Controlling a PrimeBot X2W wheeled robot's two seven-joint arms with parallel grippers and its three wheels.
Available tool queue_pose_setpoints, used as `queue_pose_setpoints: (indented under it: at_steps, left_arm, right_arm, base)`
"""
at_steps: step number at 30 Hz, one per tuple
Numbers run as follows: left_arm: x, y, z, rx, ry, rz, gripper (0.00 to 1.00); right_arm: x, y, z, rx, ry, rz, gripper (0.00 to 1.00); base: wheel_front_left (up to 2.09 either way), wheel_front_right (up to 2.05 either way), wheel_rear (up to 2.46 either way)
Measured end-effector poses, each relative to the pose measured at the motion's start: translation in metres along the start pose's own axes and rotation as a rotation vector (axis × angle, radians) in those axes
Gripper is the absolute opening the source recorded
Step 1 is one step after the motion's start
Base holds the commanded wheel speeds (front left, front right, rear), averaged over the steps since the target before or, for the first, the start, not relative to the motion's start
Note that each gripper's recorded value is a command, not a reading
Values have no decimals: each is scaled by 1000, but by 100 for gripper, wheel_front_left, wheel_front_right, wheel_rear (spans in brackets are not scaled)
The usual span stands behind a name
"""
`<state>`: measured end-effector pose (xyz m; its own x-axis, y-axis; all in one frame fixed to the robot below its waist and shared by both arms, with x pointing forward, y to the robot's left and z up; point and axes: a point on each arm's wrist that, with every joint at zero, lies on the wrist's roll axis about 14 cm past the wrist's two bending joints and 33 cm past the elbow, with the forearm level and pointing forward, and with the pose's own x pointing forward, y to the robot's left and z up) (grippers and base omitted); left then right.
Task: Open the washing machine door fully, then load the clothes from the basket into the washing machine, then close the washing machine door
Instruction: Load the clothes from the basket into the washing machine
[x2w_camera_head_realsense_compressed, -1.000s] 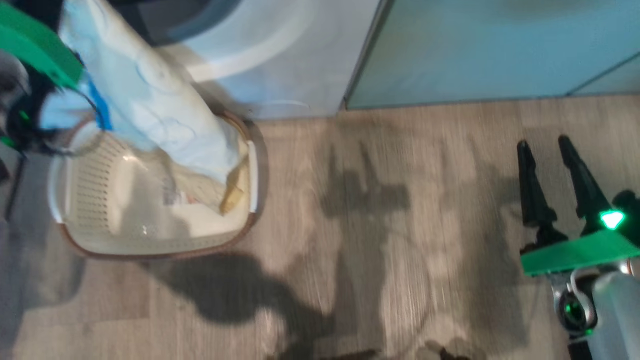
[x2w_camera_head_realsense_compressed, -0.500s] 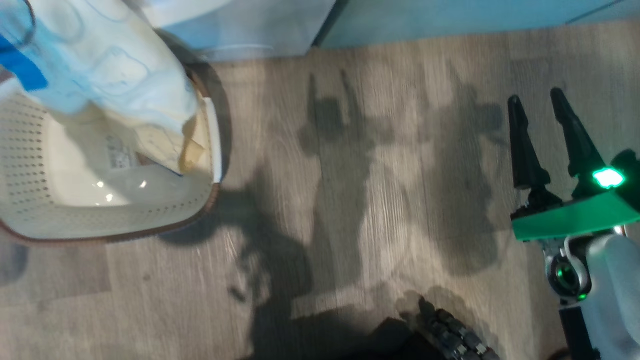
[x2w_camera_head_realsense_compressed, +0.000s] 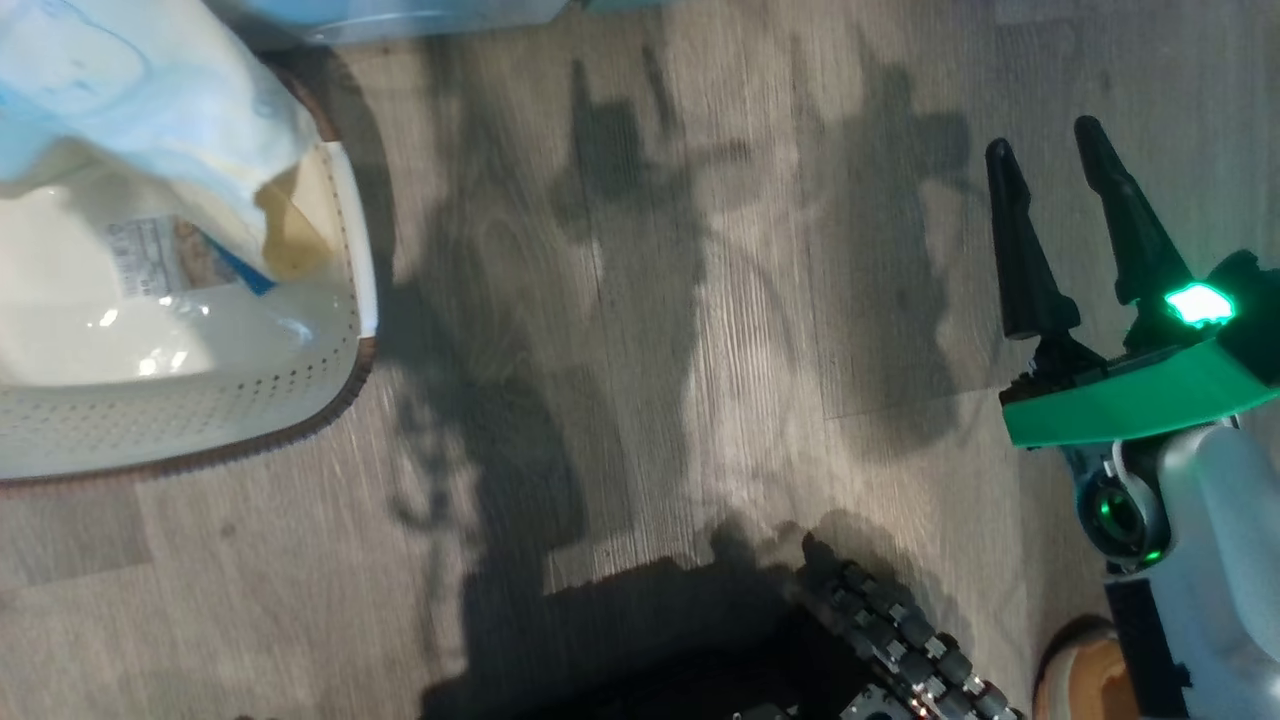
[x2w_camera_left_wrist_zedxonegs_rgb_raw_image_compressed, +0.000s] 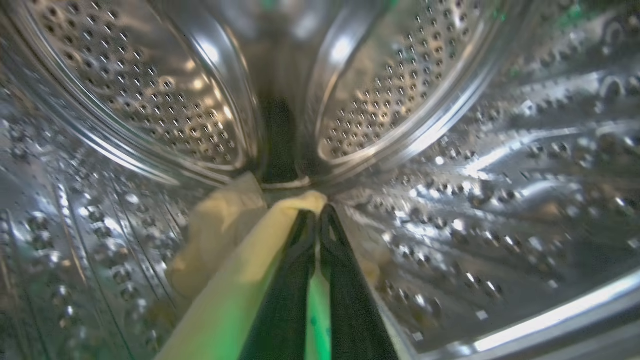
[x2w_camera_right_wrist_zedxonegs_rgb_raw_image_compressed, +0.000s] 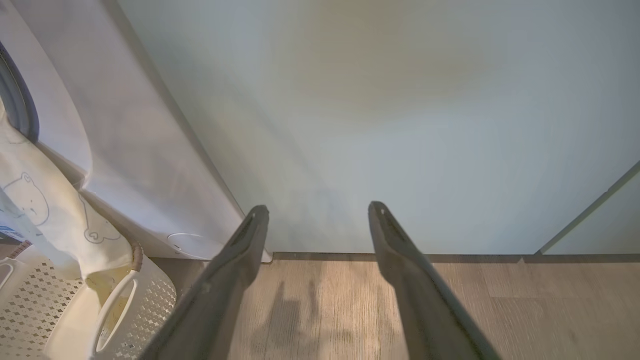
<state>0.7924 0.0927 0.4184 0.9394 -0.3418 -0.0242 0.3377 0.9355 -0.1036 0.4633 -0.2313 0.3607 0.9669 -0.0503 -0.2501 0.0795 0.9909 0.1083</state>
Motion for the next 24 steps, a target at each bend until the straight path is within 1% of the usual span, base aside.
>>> queue_pose_setpoints:
  at_steps: [3,8,12,17,19,22,23,24]
  left_arm:
    - [7,7,13,4,-59,22,0]
    - [13,19,36,-18,-145,72,0]
    - [14,24,58,-73,-233,91,0]
    - [11,30,87,-108,-349,113,0]
    - [10,31,86,-110,-355,119,0]
    - [8,28,64,-115,-299,124,0]
    - [8,27,54,-119,-271,129,6]
    - [8,26,44,-125,-244,128,24]
  right_arm:
    - [2,0,-1,-5,2,2,100]
    - [2,-1,-4,-7,10,1,100]
    - [3,-1,-8,-8,20,-1,100]
    - [5,1,-11,-7,27,9,100]
    - [7,3,-10,-8,22,16,100]
    - [10,5,-7,-1,13,21,100]
    - [10,5,-7,0,12,22,100]
    - [10,6,-7,1,12,22,100]
  base:
    - [0,0,0]
    - [0,0,0]
    - [0,0,0]
    - [0,0,0]
    - [0,0,0]
    - [0,0,0]
    - [0,0,0]
    - [0,0,0]
